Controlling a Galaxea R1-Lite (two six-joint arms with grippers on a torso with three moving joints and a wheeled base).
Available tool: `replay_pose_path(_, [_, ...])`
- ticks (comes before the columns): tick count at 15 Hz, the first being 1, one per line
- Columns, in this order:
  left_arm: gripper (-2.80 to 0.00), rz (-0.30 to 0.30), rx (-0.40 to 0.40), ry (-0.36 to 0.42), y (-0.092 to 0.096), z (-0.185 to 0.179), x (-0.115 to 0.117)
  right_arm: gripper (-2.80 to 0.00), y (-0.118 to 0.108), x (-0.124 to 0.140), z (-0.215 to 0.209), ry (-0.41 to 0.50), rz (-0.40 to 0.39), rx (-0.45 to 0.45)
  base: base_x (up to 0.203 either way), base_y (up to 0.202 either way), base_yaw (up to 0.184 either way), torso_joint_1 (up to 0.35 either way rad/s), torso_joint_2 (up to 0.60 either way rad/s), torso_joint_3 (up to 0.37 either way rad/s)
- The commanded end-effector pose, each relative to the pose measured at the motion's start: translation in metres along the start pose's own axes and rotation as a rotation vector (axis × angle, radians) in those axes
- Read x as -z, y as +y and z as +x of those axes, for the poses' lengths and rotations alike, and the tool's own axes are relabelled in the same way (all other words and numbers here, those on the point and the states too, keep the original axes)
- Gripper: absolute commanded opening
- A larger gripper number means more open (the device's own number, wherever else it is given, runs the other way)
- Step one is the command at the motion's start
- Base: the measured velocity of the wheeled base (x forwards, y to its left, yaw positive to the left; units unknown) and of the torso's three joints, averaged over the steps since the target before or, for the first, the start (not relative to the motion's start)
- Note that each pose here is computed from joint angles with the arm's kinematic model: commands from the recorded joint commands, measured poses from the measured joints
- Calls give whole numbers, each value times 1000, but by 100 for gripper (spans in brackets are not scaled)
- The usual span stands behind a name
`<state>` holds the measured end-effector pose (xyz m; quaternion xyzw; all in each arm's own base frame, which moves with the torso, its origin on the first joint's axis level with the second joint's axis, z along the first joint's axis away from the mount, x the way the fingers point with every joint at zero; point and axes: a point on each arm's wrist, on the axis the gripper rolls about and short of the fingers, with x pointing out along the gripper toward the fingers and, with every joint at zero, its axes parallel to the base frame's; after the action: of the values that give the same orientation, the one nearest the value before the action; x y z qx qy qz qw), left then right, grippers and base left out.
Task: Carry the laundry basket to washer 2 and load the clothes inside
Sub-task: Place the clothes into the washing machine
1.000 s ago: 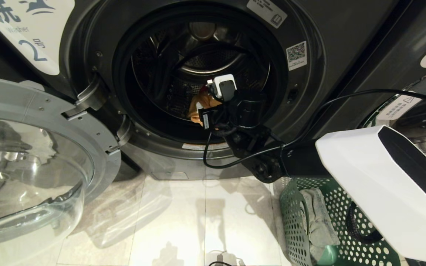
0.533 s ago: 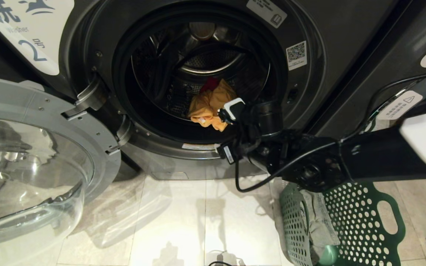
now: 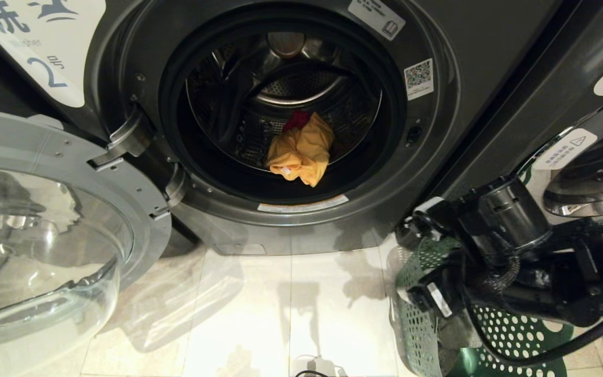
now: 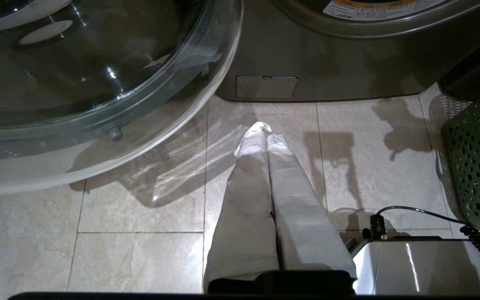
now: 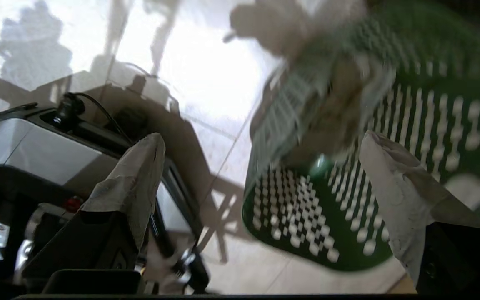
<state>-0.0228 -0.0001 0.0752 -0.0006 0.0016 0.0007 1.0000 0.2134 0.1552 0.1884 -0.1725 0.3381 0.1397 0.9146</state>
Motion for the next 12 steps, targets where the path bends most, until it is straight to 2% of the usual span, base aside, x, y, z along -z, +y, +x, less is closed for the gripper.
replay_pose_path(1, [-280, 0, 0, 1, 0, 0, 0, 0, -30, 16, -15, 75, 160, 72, 0, 0, 0, 0, 0, 0])
replay_pose_path(5, [-280, 0, 0, 1, 0, 0, 0, 0, -85, 43, -5, 286, 464, 268, 0, 0, 0, 0, 0, 0])
replay_pose_path(8, [-280, 0, 0, 3, 0, 0, 0, 0, -109, 67, 23, 451, 584, 308, 0, 0, 0, 0, 0, 0])
replay_pose_path(12, [-280, 0, 0, 1, 0, 0, 0, 0, -129, 89, 64, 537, 697, 345, 0, 0, 0, 0, 0, 0])
